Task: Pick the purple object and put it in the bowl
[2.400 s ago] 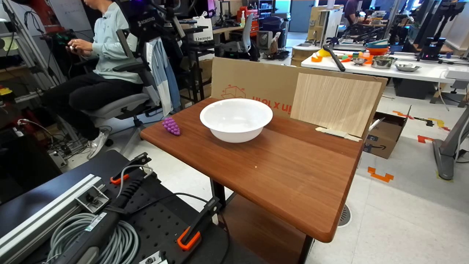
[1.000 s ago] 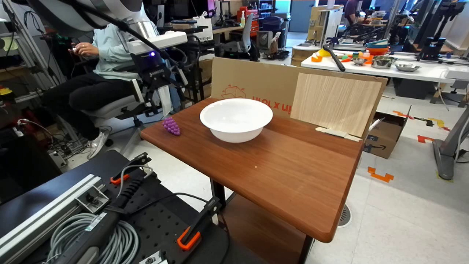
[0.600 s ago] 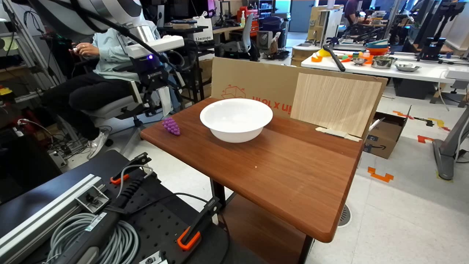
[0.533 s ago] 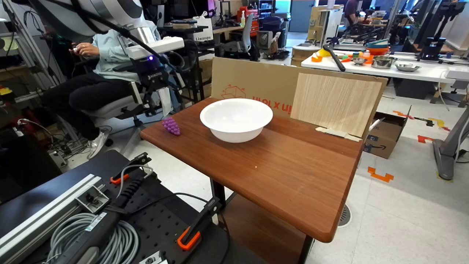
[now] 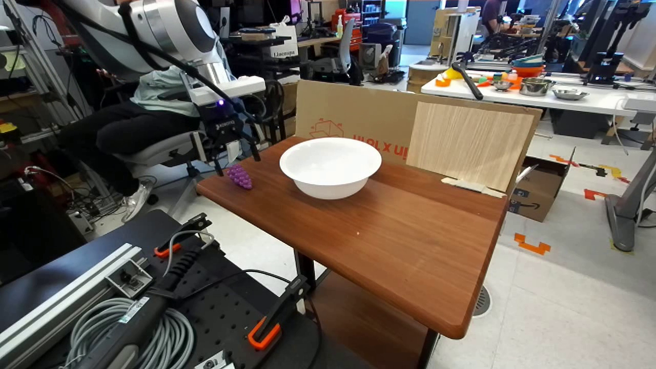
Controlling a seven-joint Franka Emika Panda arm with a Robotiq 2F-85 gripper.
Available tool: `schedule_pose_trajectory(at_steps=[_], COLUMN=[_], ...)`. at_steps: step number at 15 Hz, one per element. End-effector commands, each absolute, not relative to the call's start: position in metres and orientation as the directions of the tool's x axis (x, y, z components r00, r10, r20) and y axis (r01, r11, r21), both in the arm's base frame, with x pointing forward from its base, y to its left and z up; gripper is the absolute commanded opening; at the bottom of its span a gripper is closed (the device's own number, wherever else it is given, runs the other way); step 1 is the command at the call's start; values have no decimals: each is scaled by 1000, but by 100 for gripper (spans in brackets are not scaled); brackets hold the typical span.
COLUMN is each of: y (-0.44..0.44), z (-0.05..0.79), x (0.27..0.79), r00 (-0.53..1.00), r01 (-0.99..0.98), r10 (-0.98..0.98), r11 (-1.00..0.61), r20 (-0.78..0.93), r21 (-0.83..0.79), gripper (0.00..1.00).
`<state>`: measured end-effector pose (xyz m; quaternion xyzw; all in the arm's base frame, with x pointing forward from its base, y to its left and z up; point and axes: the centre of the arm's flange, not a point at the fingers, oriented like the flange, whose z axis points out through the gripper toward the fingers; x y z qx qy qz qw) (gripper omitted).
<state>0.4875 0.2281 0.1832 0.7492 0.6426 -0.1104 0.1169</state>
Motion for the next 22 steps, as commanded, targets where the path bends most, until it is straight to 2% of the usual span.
schedule_pose_trajectory(at_steps=[1,2,8,11,14,18,22], y=[238,238,241,240,220,149,64], z=[166,163,165,188,234,284,306], x=[503,504,504,494,487,509,540], r00=[159,158,165,177,233,446,608], r01=[987,987,986,984,970,887,787], r10=[923,922,919,923,924,854,754], r11=[-159,-158,-167,-172,-201,-380,-531], r20=[-349,-353,-358,-342,-305,-269,-247], r21=[30,28,27,45,134,262,315], gripper=[85,74,27,25,25,25,25])
